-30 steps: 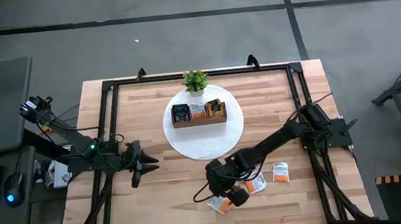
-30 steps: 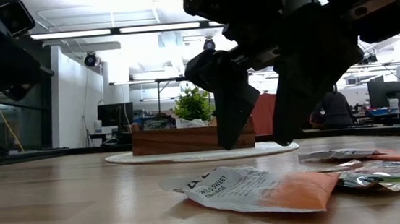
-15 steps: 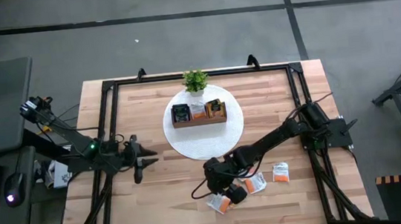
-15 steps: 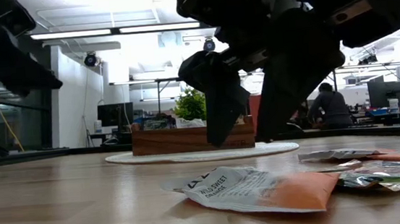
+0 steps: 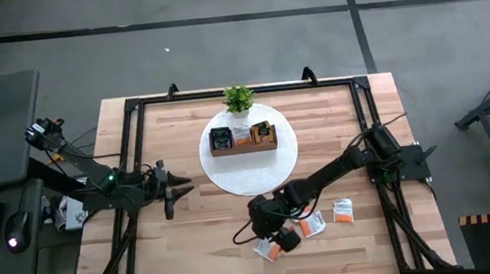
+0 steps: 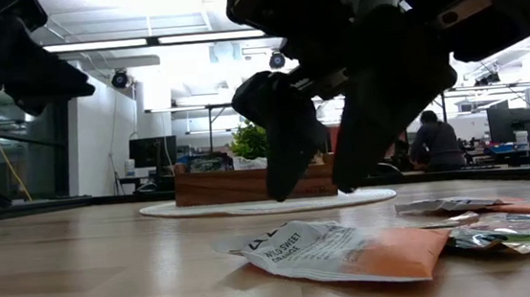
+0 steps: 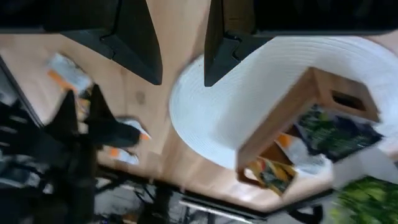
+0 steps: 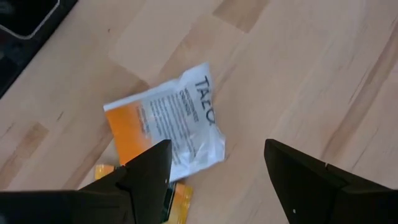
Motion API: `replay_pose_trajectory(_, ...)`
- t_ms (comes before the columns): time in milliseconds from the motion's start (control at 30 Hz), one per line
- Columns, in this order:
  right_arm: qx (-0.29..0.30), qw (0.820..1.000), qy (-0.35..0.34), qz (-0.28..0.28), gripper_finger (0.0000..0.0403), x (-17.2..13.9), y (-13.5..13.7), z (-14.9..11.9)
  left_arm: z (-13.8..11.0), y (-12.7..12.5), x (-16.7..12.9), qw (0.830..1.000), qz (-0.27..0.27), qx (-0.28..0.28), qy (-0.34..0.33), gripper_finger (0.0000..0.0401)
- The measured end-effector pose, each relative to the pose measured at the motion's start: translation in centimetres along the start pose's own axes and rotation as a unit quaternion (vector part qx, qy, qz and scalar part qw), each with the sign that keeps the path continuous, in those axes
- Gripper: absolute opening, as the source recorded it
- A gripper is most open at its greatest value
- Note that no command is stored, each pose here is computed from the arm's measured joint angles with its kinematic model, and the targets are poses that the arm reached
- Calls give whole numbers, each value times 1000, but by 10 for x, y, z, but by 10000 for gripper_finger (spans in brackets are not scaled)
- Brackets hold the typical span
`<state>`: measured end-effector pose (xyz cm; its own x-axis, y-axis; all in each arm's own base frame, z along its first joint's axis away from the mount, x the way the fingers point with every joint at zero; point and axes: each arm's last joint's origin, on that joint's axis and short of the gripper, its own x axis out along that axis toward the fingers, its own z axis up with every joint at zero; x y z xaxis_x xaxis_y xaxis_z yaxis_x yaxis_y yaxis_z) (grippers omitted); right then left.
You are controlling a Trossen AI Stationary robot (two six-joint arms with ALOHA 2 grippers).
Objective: Pick & Place Tea
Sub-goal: Put the white orange tea bag into the middle section of the wooden organizer
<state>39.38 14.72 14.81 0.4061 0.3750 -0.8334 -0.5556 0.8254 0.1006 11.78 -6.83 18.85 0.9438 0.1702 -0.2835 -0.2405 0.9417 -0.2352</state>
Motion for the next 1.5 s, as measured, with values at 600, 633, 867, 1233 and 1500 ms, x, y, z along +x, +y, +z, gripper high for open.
replay_pose_trajectory(600,10,1000,-7,9,252,2,0,1,-6,33,2,984,-169,-10,-58,117)
replay_pose_trajectory(633,10,1000,-7,9,252,2,0,1,-5,36,2,983,-173,-5,-62,117)
replay_pose_trajectory(867,12,1000,-7,9,252,2,0,1,-15,50,10,981,-191,-9,-32,117)
replay_pose_trajectory(1233,18,1000,15,18,252,14,-2,-7,-22,52,11,983,-183,29,-6,117)
replay_pose_trajectory(1500,18,1000,16,17,251,15,-2,-7,-25,54,12,985,-174,-12,18,117)
